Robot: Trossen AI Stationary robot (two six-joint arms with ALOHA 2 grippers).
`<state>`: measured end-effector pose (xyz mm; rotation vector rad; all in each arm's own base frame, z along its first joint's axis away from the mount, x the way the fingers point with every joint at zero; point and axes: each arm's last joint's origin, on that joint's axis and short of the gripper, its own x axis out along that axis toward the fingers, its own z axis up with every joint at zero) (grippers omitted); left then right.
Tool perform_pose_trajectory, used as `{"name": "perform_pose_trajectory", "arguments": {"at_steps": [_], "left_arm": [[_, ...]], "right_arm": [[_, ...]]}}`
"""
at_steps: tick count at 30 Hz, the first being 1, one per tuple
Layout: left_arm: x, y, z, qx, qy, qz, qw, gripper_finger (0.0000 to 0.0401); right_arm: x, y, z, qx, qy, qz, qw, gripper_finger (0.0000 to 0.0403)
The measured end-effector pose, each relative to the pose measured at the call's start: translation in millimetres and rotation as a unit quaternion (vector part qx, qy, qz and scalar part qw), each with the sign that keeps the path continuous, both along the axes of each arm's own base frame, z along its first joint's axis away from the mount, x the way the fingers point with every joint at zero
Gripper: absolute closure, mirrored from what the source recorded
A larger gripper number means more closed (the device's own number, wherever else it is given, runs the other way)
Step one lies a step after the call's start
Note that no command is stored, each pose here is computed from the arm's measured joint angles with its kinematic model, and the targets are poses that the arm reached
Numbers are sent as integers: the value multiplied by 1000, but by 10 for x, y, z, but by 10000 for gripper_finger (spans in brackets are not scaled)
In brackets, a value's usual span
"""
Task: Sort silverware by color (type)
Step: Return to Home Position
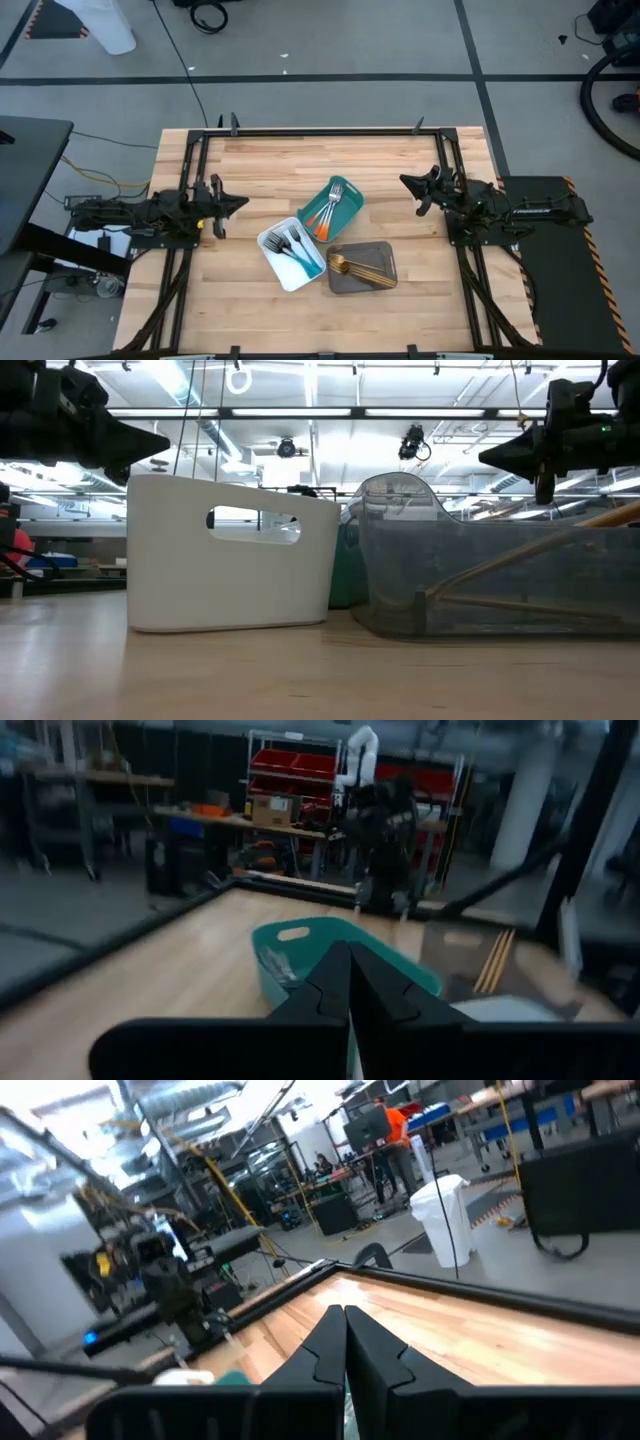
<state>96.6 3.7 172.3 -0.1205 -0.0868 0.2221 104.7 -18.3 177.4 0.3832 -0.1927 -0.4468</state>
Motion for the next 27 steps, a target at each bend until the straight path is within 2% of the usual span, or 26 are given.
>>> {"name": "perform_pose_trajectory", "arguments": {"at_steps": [4,27], "left_arm": [[-4,1,32,-58,-30,-4,998,392],[-4,0,42,-53,-34,-5,998,392]], "right_arm": [[1,2,1,-28,14,0,1000,393],[1,2,3,-26,12,1,1000,393]]}}
